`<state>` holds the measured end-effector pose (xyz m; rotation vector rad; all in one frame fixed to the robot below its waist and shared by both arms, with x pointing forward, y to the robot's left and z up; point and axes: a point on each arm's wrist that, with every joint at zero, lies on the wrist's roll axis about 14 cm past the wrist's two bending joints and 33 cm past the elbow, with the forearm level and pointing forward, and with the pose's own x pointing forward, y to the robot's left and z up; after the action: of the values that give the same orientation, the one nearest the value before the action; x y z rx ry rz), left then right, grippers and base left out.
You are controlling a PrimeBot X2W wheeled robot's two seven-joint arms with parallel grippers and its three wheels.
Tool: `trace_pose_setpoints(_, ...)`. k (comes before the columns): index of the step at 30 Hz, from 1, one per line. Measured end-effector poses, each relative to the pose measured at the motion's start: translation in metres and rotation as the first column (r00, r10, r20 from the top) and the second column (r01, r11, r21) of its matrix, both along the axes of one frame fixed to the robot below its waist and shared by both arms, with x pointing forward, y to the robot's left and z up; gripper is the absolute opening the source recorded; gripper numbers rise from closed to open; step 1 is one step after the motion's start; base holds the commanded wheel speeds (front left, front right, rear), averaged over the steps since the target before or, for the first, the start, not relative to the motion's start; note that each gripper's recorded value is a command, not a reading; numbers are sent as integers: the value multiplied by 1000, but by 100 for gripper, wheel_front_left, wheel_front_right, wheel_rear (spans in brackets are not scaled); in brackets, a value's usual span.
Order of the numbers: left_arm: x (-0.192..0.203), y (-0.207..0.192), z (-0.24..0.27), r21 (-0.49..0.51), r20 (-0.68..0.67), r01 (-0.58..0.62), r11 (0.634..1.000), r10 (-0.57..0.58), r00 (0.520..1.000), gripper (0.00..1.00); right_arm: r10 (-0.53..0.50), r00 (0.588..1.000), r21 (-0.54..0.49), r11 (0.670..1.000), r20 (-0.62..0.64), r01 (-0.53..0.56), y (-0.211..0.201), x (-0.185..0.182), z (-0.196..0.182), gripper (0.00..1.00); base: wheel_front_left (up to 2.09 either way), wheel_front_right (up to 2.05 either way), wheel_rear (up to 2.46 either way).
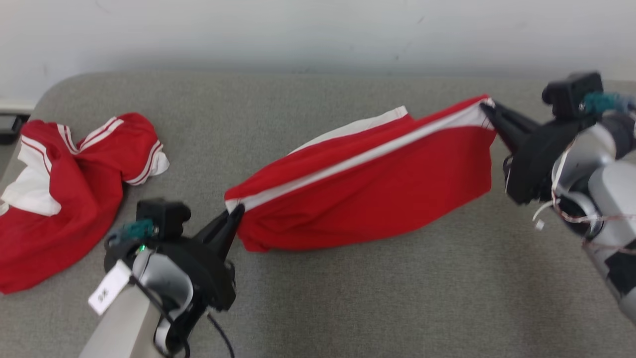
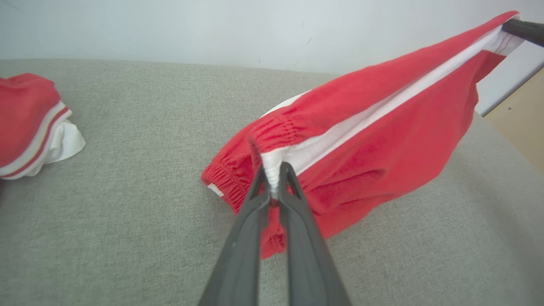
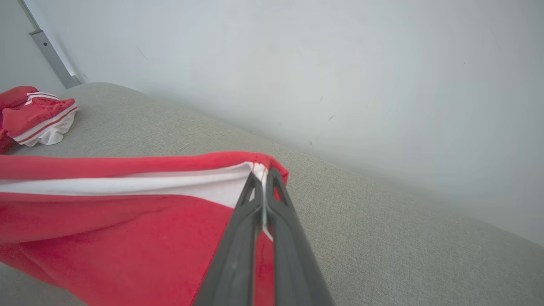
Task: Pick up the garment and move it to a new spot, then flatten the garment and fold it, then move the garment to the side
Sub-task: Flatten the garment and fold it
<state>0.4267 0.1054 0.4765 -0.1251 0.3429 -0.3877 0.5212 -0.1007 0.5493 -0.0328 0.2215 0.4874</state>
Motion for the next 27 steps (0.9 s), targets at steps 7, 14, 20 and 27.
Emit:
trace_pose_setpoints(7, 30, 2, -10, 1, -49, -22, 1000, 22, 999, 0, 25, 998, -96, 995, -58, -30, 15, 38, -21, 0, 0, 0, 0)
trace_pose_setpoints(14, 45, 9, -30, 13, -107, -45, 999, 47, 993, 0, 49, 996, -130, 990, -78, -59, 35, 66, -36, 0, 0, 0, 0)
trace_pose_setpoints(20, 61, 10, -44, 18, -142, -59, 998, 61, 988, 0, 38, 990, -157, 986, -139, -60, 39, 84, -70, 0, 0, 0, 0)
trace_pose_setpoints(27, 69, 19, -63, 40, -174, -82, 996, 88, 981, 0, 85, 988, -148, 984, -126, -104, 64, 98, -86, 27, 0, 0, 0)
